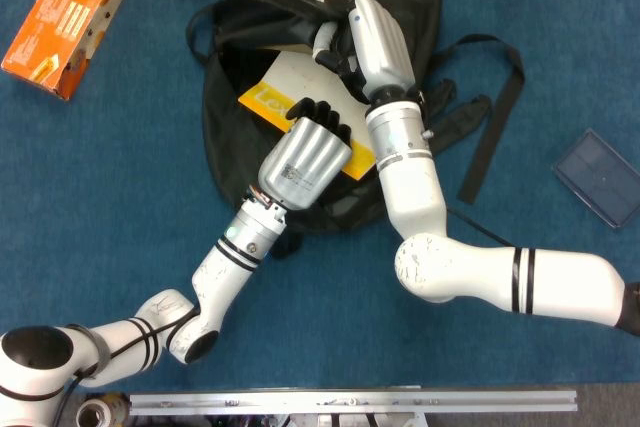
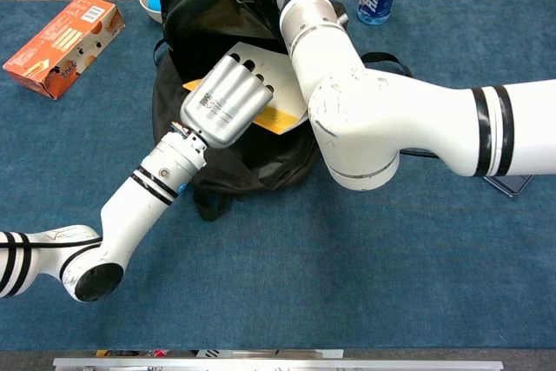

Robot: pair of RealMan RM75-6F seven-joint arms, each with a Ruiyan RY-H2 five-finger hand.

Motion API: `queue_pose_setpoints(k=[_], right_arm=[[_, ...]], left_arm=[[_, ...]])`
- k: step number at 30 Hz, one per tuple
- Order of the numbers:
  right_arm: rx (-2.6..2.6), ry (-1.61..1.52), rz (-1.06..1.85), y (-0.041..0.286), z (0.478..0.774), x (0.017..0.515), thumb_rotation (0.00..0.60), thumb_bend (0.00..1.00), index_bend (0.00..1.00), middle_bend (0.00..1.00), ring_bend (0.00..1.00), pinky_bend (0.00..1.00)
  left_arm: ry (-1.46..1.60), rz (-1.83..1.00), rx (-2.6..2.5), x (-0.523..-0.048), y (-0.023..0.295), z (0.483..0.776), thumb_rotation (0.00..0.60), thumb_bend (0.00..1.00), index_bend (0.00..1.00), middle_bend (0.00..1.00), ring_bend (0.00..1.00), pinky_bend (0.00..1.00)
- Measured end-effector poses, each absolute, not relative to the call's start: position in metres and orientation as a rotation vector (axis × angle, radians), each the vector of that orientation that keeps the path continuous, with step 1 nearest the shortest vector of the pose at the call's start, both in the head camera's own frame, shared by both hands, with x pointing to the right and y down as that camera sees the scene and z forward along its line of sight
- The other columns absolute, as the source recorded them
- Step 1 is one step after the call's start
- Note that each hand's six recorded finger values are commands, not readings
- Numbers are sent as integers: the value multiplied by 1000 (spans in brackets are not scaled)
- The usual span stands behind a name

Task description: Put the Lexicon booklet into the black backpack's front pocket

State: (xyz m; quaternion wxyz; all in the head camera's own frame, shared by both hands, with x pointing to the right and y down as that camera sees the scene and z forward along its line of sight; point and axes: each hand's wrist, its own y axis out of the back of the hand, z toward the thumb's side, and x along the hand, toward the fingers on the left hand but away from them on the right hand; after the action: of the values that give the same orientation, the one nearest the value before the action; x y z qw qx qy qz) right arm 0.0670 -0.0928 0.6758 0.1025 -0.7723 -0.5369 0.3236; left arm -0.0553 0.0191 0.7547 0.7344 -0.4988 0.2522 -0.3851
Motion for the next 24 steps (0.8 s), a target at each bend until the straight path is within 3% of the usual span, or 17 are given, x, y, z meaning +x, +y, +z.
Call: queue_pose_setpoints(k=[15, 24], right_arm=[[-2302, -1589, 954, -90, 675, 66, 600, 865, 705, 620, 636, 788], [-2300, -1595, 959, -91, 675, 69, 600, 865, 705, 620, 636, 788]], left_arm=[[539, -854, -1082, -32, 11, 758, 600, 295, 658, 616, 491, 557], [566, -929, -1040, -49, 2, 762, 600, 123, 571, 596, 485, 557]])
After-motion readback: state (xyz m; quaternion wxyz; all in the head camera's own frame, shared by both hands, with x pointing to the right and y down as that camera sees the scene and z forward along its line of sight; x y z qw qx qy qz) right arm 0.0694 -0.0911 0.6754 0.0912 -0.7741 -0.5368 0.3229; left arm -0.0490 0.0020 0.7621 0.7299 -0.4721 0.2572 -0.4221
